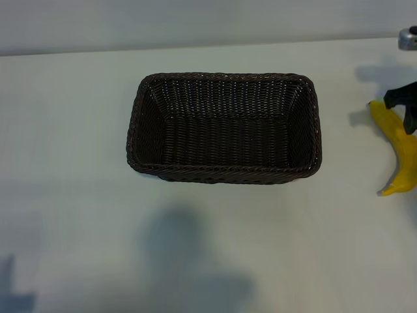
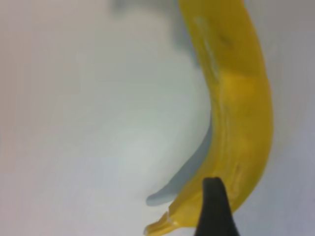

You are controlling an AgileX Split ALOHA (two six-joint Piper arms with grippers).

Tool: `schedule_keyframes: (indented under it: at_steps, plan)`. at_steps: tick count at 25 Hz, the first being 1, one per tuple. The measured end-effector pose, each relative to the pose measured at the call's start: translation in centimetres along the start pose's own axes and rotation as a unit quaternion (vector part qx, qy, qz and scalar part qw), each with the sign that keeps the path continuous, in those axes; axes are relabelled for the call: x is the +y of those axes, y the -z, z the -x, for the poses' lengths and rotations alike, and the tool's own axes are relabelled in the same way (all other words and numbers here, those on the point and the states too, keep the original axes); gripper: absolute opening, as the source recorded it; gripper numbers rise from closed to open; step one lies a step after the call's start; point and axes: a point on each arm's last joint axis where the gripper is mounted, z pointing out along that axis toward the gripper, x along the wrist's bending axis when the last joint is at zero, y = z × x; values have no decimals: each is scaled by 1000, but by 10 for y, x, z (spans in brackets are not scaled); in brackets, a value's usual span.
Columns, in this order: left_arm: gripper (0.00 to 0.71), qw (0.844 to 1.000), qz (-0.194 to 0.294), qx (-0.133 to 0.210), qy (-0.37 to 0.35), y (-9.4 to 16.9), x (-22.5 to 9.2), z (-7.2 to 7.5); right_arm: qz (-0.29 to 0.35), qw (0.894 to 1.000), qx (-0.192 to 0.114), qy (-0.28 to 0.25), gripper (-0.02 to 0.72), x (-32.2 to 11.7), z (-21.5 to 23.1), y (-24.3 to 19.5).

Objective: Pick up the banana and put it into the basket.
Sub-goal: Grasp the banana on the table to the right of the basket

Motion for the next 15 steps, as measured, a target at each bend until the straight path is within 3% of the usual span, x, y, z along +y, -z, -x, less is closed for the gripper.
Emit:
schedule_keyframes:
  at_steps: [15]
  plan:
    - [548, 1000, 0, 0, 0, 0, 0, 0, -3, 1000, 7, 3, 500, 10, -1, -35]
